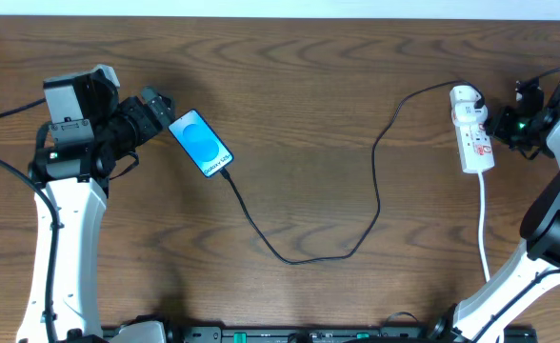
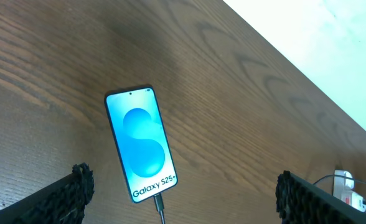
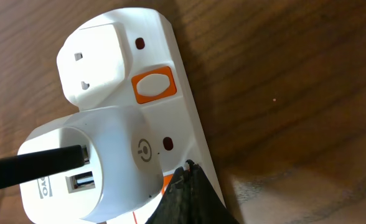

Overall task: Plug charger to phone and switch on socket
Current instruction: 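Press the orange switch beside the charger with the right gripper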

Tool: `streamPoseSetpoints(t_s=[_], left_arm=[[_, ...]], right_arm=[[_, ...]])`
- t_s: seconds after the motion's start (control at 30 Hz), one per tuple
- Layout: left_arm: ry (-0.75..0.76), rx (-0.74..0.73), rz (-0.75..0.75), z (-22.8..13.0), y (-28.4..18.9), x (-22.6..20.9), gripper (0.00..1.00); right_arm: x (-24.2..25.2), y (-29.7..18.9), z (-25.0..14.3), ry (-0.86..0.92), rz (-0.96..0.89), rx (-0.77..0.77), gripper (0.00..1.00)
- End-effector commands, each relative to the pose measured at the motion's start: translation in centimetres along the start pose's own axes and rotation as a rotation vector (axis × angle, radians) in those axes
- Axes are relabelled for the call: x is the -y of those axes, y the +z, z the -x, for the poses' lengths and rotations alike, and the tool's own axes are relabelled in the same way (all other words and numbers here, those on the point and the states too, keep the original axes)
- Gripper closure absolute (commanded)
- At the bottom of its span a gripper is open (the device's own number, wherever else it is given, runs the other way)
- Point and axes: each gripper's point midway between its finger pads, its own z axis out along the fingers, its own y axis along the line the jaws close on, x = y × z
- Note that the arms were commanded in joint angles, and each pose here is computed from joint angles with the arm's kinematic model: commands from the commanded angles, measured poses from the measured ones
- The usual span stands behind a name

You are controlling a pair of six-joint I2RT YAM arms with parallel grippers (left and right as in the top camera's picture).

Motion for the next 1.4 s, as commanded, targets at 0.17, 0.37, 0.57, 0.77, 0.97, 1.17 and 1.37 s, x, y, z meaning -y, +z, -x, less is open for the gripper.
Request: streamPoseSetpoints(t_s=[0.17, 0.37, 0.57, 0.77, 0.97, 1.17, 1.37], left_arm=[[0.014, -0.001, 0.000, 0.0, 0.0, 0.0, 0.05], [0.014, -0.001, 0.000, 0.0, 0.0, 0.0, 0.05], [0.014, -0.001, 0.000, 0.0, 0.0, -0.1, 0.05], [0.014, -0.001, 0.000, 0.0, 0.0, -0.1, 0.05], [0.014, -0.001, 0.000, 0.0, 0.0, -0.1, 0.05], [0.014, -0.001, 0.000, 0.0, 0.0, -0.1, 0.05], [0.014, -0.001, 0.000, 0.0, 0.0, 0.0, 0.05]], right_arm=[[-2.5, 1.9, -1.7, -0.059, 0.038, -0.065, 0.99], [-3.5, 2.2, -1.9, -0.074, 0.047, -0.075, 0.99], [-4.0, 2.4, -2.3, -0.077, 0.053, -0.093, 0.99], [-4.6, 2.5, -2.9, -0.079, 0.059, -0.116, 0.99], [-5.5, 2.8, -3.4, -0.083, 0.067, -0.138, 0.99], [-6.6, 3.0, -3.7, -0.082, 0.090, -0.152, 0.99], [-7.5, 3.2, -4.3, -0.088, 0.103, -0.176, 0.99]])
